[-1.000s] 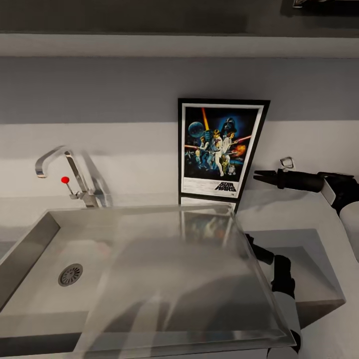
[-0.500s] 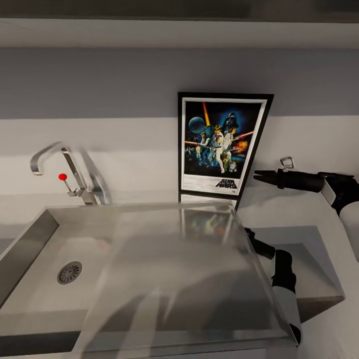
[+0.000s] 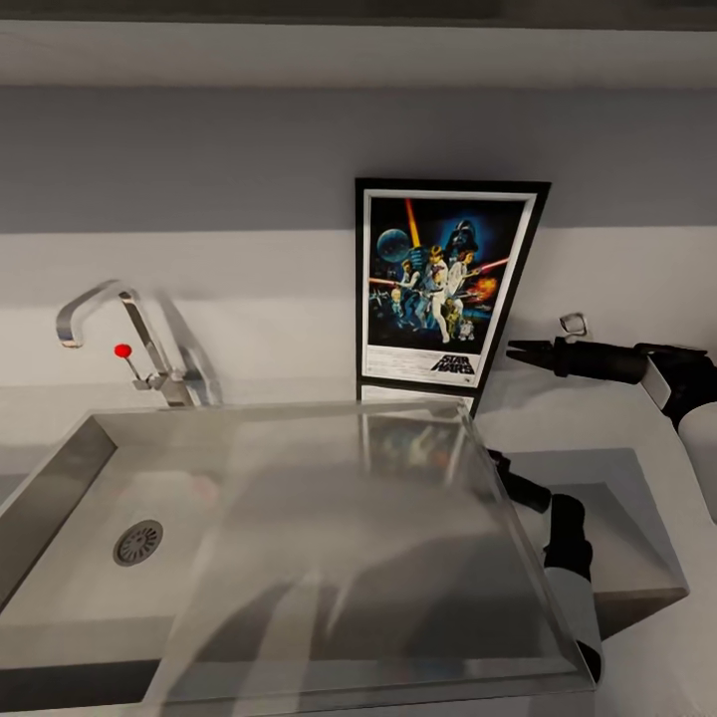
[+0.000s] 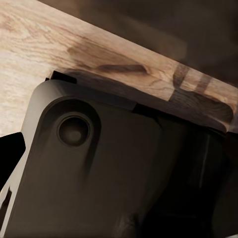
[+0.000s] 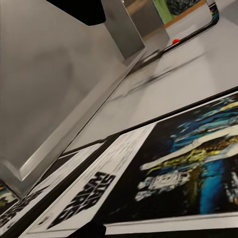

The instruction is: Pick up the poster from the kitchen countertop and hang it on one of the wall nails in the kitchen.

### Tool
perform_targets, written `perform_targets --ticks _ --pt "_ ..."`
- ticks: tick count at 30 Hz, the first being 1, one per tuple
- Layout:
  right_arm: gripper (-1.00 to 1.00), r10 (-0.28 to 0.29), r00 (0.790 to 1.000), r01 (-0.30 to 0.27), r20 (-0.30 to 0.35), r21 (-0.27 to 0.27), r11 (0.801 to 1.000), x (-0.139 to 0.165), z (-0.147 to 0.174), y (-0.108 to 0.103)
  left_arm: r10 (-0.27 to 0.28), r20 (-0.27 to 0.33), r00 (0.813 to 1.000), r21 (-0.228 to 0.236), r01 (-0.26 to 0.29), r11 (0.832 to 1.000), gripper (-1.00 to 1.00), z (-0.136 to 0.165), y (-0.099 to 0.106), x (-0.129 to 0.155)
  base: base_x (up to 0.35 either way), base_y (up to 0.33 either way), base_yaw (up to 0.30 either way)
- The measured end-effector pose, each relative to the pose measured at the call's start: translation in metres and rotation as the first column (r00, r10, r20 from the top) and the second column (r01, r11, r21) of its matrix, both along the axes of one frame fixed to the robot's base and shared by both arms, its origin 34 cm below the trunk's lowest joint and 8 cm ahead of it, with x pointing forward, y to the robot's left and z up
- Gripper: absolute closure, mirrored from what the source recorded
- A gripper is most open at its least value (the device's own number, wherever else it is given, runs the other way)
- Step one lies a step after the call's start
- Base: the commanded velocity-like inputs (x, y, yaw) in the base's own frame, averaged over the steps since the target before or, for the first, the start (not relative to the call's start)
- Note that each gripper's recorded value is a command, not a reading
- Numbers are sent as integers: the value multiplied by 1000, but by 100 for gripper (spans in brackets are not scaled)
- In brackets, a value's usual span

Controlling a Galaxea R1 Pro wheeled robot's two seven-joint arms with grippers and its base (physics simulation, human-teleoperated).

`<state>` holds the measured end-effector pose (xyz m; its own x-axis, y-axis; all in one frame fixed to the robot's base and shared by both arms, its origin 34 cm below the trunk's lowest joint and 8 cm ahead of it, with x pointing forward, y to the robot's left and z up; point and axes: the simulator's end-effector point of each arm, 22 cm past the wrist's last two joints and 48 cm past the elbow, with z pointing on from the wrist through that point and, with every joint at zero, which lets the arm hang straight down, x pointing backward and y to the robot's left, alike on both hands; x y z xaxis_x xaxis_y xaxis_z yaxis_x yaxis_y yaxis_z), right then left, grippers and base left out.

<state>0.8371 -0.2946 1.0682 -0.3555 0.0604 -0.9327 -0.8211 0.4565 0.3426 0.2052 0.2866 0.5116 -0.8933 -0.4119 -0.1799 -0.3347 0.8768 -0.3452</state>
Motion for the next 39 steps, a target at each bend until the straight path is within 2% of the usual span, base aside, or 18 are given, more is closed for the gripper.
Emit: perform_targets --ticks 10,13,17,28,39 --pt "-100 -5 1000 5 -2 -2 1000 2 -1 -1 0 -5 1000 0 0 1000 -100 0 0 -2 0 0 0" --pt "-100 -4 1000 4 24 -8 1000 5 12 -1 0 -6 1000 0 0 1000 -100 0 0 -2 0 0 0" --pt "-100 -10 1000 10 0 11 1000 9 26 -1 0 -6 1000 1 0 1000 -100 0 0 -2 0 0 0" --pt "-100 -14 1000 14 -15 21 1000 11 32 -1 0 -6 1000 1 0 1000 -100 0 0 -2 0 0 0" --pt "-100 -14 1000 13 1 22 1000 15 43 -1 0 -11 1000 1 0 1000 -100 -1 0 -4 0 0 0"
